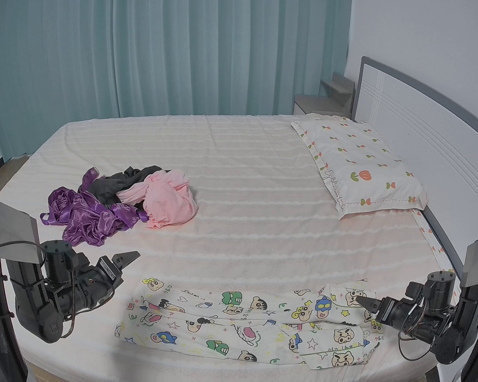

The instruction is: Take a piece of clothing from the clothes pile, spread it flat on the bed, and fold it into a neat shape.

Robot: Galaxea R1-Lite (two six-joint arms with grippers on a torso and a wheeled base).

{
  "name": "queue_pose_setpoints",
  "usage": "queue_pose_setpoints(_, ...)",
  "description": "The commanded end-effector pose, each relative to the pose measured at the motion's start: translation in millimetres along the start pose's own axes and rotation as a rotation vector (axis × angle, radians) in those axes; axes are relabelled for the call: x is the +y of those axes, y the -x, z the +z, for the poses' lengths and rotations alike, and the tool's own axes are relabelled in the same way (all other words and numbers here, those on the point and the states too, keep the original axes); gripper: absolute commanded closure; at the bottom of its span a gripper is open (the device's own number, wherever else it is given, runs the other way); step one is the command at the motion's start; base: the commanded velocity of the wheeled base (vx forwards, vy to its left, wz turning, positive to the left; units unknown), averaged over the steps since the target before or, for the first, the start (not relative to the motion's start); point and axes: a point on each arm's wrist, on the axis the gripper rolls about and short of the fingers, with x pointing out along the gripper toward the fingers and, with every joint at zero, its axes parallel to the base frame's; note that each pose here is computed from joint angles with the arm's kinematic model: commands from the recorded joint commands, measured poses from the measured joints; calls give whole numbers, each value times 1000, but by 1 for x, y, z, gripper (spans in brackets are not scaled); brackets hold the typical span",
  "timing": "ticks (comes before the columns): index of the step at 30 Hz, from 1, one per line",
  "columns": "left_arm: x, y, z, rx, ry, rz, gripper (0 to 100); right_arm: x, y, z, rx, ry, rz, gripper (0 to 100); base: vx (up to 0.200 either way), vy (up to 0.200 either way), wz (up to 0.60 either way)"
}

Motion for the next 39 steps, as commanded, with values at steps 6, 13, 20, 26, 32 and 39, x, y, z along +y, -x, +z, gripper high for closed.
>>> queue_pose_setpoints(6, 2, 10, -23, 98, -132, 21, 0, 20, 6, -11, 20, 18, 43, 0, -33, 0, 0)
queue_pose_setpoints(13, 6, -2, -22, 96, -149, 22, 0, 22, 7, -11, 16, 1, 38, 0, 0, 86, 0)
queue_pose_setpoints(20, 22, -20, -18, 87, -157, 54, 0, 23, 7, -12, 7, 0, 28, 0, 0, 200, 0)
queue_pose_setpoints(26, 22, -28, -12, 63, -163, 38, 0, 24, 8, -12, 8, 0, 31, 0, 0, 200, 0)
queue_pose_setpoints(32, 9, -39, -19, 78, -214, -23, 0, 28, 8, -15, 18, 3, 48, 0, 0, 67, 0)
queue_pose_setpoints(39, -9, -64, -27, 154, -249, -56, 0, 33, 8, -19, 24, 7, 52, 0, 0, 0, 0)
